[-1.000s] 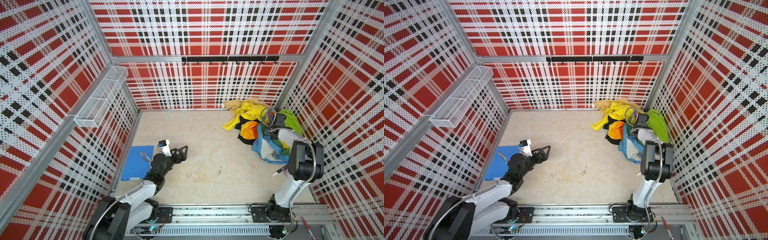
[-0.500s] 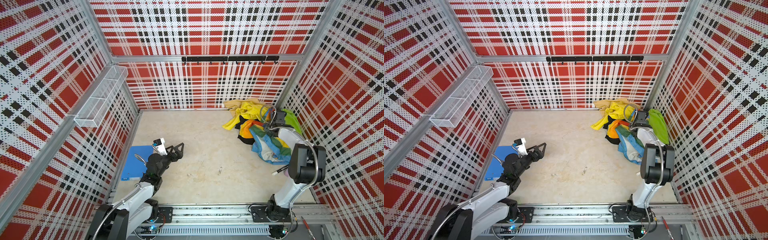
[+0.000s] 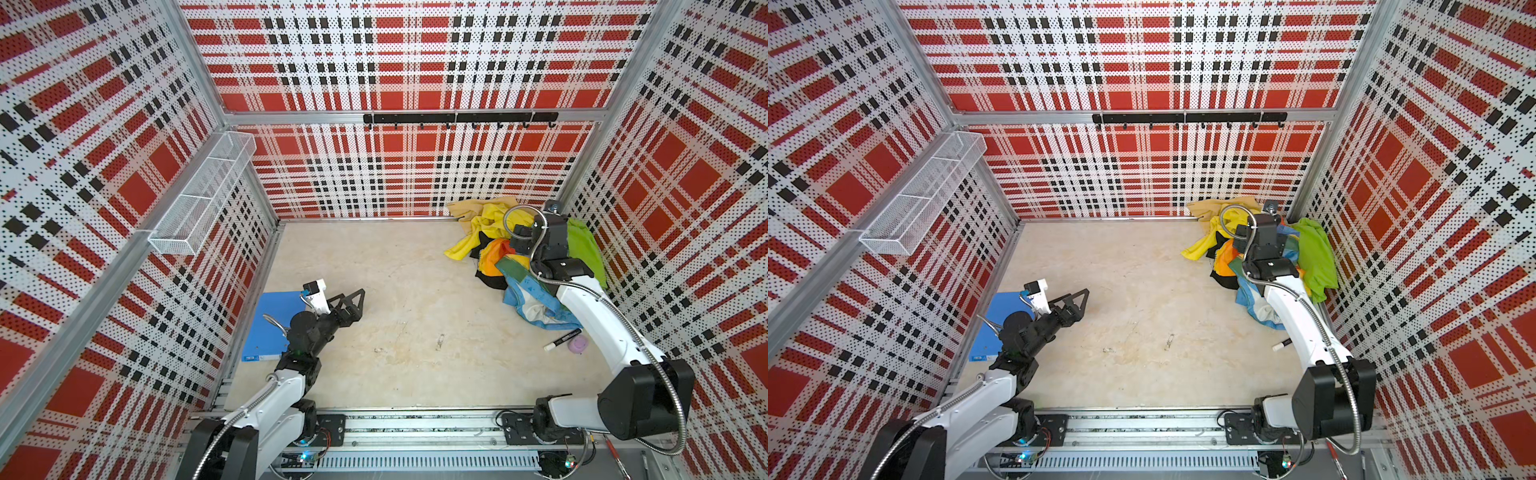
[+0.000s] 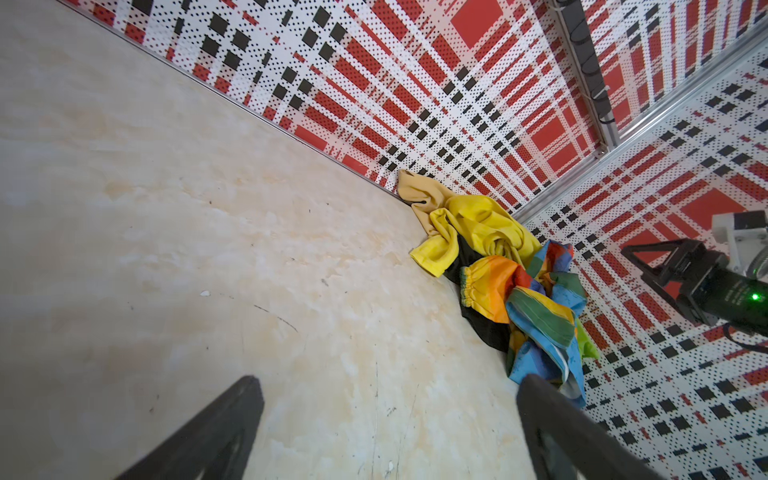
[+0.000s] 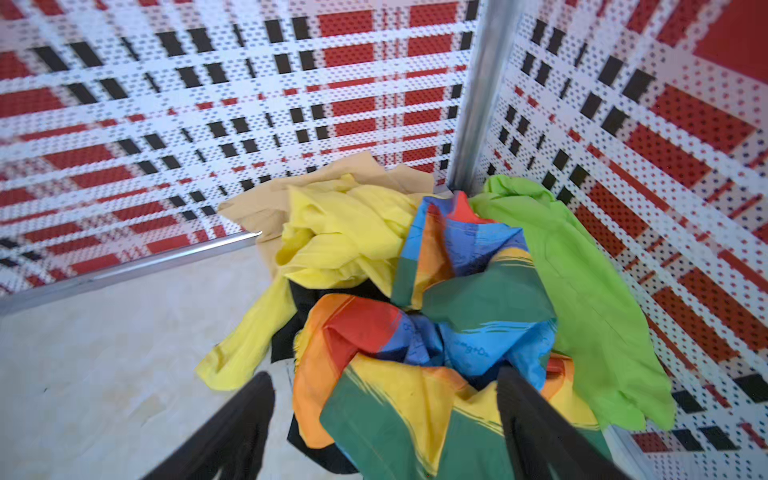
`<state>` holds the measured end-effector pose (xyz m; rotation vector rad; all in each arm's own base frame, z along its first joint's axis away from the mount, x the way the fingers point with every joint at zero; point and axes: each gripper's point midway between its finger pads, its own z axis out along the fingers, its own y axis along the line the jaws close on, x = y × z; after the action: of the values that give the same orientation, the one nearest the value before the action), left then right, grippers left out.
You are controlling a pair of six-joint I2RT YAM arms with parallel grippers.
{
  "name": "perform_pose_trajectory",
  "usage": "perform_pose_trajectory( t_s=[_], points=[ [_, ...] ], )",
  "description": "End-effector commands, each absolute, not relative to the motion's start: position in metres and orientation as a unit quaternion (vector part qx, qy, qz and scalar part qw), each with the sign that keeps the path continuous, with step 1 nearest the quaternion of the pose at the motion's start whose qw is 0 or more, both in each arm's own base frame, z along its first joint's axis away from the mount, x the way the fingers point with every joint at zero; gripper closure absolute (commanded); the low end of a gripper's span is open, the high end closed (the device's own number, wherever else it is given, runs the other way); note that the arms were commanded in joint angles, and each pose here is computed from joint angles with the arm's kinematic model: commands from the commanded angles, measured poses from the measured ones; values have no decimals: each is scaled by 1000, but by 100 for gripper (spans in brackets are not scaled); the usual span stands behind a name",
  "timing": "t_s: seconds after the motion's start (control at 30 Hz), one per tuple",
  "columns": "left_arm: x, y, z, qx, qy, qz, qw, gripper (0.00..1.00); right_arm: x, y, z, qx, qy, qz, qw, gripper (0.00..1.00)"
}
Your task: Pick out a specific cloth from the pile
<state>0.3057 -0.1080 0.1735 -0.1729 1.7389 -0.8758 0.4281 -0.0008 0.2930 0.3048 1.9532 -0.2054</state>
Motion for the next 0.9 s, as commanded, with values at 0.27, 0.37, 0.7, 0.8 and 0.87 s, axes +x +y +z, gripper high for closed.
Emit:
perform_pose_trajectory(
  t_s=[0.27,0.37,0.7,0.8,0.87],
  points=[
    [297,-144,177,-15,738,-401,542,1,430,89,244,36,861,-6,508,33],
    [295,-160,175,-1,743,-405,533,1,433,99,221,35,874,19,484,38],
    [292,-195,165,20,746,-433,506,1,460,95,150,59,910,41,408,51],
    [294,-197,163,15,743,-439,505,1,468,99,135,58,918,45,389,54],
    [295,-198,164,14,741,-442,505,1,471,97,122,64,924,35,376,56]
  ],
)
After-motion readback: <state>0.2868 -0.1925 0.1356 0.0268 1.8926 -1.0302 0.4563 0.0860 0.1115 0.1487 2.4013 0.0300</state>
